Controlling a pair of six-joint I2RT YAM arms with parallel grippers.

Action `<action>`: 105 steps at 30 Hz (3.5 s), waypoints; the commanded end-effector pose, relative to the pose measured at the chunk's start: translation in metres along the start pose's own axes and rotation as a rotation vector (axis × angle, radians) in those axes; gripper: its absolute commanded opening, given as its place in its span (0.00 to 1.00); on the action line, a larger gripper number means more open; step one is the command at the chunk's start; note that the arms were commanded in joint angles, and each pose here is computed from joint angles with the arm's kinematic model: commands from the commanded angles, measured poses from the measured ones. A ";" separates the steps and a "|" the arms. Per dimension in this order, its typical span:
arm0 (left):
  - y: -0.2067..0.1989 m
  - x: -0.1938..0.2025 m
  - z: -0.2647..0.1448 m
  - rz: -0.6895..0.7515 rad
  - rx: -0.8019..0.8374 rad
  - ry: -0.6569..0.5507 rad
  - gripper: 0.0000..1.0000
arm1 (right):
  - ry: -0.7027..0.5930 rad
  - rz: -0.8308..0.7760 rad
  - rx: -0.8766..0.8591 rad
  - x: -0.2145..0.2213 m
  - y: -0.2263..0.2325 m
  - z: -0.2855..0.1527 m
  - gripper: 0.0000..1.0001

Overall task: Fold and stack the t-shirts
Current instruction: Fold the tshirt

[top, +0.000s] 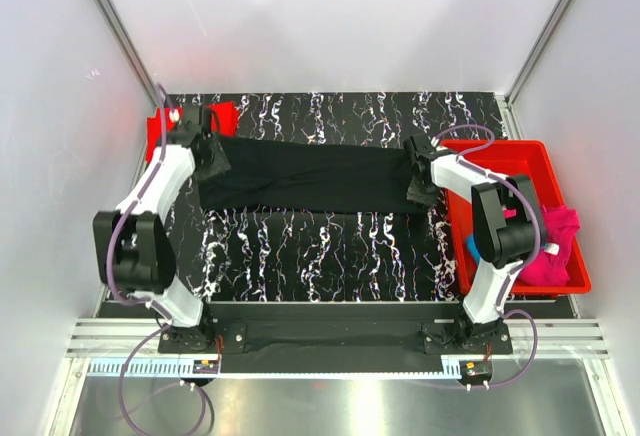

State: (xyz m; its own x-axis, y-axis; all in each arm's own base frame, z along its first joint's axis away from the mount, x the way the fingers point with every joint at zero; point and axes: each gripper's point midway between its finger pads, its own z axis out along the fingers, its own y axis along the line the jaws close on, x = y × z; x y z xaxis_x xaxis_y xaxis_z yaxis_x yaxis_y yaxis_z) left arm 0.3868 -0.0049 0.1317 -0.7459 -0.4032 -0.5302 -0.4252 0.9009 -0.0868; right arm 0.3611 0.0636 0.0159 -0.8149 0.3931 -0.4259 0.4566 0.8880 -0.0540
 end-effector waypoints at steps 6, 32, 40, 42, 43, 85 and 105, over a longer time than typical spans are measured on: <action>0.033 0.041 0.009 -0.197 0.133 0.077 0.56 | -0.058 -0.013 -0.143 -0.014 0.011 -0.041 0.36; 0.088 0.045 0.073 -0.319 -0.075 0.190 0.43 | 0.003 -0.133 -0.106 0.016 0.001 -0.006 0.34; 0.120 0.039 0.054 -0.366 -0.248 0.168 0.49 | 0.026 -0.135 -0.132 0.021 0.000 -0.018 0.36; 0.114 0.020 0.041 -0.357 -0.200 0.096 0.52 | 0.003 -0.126 -0.167 0.015 0.004 -0.032 0.37; 0.106 0.005 0.025 -0.352 -0.138 0.035 0.53 | -0.002 -0.122 -0.178 0.014 0.004 -0.038 0.38; -0.013 0.031 0.073 -0.392 0.304 0.113 0.53 | -0.086 -0.103 -0.376 -0.012 0.041 -0.097 0.40; -0.034 0.020 0.060 -0.397 0.331 0.080 0.48 | -0.091 -0.102 -0.369 -0.012 0.039 -0.098 0.41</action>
State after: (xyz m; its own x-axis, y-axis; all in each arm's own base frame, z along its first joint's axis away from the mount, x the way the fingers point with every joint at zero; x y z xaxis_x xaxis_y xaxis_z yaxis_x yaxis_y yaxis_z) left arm 0.3975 -0.0377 0.0610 -0.6384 -0.7128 -0.2904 -0.5223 0.6784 -0.5167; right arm 0.3423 0.1111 0.0916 -0.8343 0.2864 -0.4711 0.2163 0.9560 0.1983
